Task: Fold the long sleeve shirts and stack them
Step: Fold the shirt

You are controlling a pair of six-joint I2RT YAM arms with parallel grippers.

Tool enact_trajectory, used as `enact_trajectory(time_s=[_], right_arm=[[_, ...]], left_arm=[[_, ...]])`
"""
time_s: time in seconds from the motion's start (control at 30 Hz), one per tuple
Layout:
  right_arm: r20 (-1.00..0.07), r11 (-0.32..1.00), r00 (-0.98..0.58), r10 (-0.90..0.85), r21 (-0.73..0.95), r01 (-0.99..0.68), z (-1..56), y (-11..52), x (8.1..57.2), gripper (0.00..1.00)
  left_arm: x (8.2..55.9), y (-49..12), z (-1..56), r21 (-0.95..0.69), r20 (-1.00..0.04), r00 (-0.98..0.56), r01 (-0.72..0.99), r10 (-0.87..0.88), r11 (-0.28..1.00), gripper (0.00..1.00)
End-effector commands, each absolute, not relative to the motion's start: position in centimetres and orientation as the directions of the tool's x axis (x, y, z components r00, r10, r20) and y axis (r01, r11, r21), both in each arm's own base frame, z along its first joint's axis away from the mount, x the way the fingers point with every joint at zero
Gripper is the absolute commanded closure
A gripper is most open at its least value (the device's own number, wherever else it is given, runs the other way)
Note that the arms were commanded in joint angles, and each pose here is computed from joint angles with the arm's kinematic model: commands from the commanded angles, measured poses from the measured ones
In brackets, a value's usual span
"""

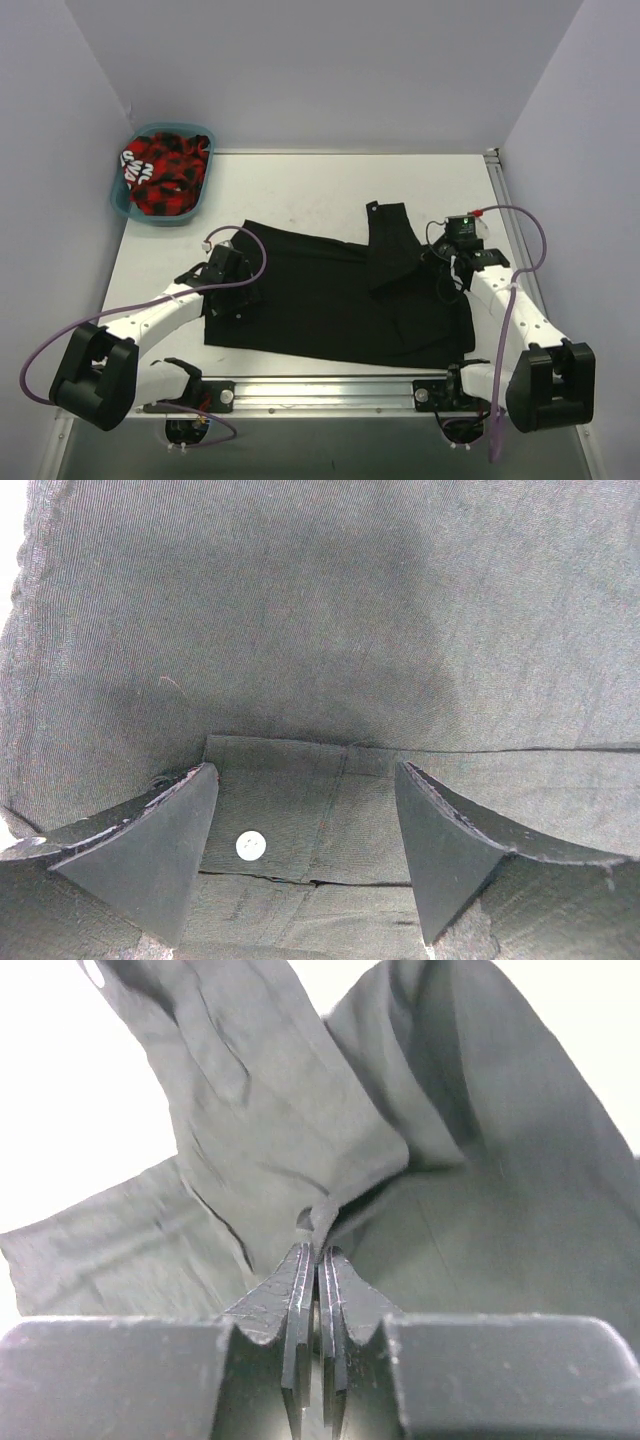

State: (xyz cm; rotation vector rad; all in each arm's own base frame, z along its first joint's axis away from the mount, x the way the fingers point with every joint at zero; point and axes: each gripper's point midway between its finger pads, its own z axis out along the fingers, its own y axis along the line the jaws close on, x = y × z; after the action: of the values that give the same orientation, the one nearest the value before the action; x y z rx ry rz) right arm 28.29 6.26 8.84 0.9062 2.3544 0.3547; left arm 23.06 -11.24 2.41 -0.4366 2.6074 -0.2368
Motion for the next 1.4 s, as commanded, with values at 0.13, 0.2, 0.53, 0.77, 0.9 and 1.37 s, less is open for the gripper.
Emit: enact_trajectory(time_s=[0.13,0.2,0.53,0.77,0.9,1.37], right_arm=[[-0.512,0.74,-0.535,0.672,0.486,0.464,12.2,4.8,35.0,1.0],[-0.519,0.748,-0.539,0.664,0.457,0.481,11.6,4.2,36.1,0.99],[-0.574,0.673,-0.391,0.719,0.435,0.598,12.5,-2.2,39.5,0.89],[-0.603,0.783,-0.501,0.621,0.441,0.439,16.1,0.5,42.1,0.63],[-0.656,0.875,-0.578,0.485,0.35,0.336,16.7,2.9,41.7,0.49],[-0.575,0.986,-0.811,0.113,0.167,0.019,10.9,13.4,43.4,0.57]], left_arm=[[21.5,-11.1,0.6,-0.239,-0.377,-0.853,-0.286,-0.36,0.928,0.18],[21.3,-11.1,0.5,-0.243,-0.373,-0.853,-0.291,-0.366,0.925,0.18],[20.2,-11.6,0.7,-0.296,-0.349,-0.856,-0.285,-0.381,0.912,0.18],[21.1,-12.3,3.2,-0.332,-0.376,-0.85,-0.249,-0.37,0.91,0.18],[23.3,-12.8,6.4,-0.346,-0.451,-0.826,-0.187,-0.338,0.919,0.18],[31.3,-16.0,6.3,-0.295,-0.48,-0.839,-0.122,-0.258,0.948,0.18]])
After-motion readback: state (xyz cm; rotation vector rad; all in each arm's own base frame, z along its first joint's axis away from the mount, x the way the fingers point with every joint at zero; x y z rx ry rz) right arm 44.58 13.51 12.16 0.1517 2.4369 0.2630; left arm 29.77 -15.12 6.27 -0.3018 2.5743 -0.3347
